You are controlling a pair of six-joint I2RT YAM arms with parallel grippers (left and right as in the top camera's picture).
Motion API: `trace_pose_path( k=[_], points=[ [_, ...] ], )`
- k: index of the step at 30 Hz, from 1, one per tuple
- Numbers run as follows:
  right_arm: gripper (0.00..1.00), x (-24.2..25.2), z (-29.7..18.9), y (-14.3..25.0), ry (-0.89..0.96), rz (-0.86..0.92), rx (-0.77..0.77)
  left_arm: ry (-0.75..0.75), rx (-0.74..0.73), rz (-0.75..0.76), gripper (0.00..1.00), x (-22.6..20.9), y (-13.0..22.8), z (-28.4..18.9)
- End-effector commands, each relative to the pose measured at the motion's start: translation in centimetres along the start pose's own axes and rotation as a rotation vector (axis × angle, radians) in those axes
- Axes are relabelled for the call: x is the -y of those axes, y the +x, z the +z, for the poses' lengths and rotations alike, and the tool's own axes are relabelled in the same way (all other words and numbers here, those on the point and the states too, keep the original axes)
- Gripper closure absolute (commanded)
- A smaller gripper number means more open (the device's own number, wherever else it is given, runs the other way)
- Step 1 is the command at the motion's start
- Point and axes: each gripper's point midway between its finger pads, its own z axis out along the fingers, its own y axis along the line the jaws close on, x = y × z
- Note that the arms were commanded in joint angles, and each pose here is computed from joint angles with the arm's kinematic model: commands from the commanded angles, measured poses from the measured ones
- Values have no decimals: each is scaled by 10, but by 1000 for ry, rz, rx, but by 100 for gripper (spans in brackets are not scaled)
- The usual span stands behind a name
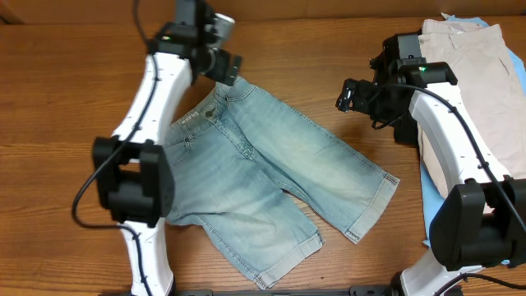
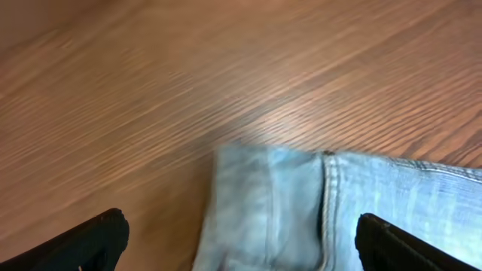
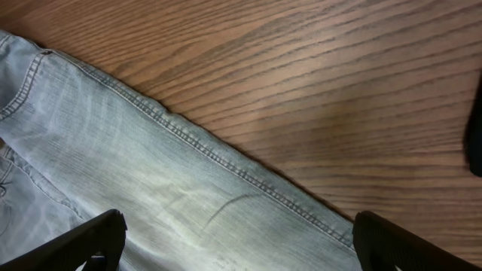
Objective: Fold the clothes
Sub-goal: 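Pull the waistband upward with the left gripper to straighten the shorts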
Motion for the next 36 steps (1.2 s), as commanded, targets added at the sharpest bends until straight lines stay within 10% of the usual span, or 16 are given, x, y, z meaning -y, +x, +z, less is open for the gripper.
trace_pose_path(
  k=[1, 19, 25, 33, 36],
  points=[
    [0, -6, -20, -9, -12, -14, 56, 45, -53, 51, 0, 7, 19, 40],
    [0, -6, -20, -8, -11, -12, 53, -203, -169, 56, 17, -36, 47, 59],
    [0, -5, -20, -8, -10, -12, 52, -66, -157, 60, 18, -12, 49, 68],
    [0, -5, -20, -7, -10, -12, 50, 0, -122, 15, 86, -2, 42, 68],
    [0, -5, -20, -8, -10, -12, 51, -147, -132, -97, 96, -34, 43, 62]
  ],
)
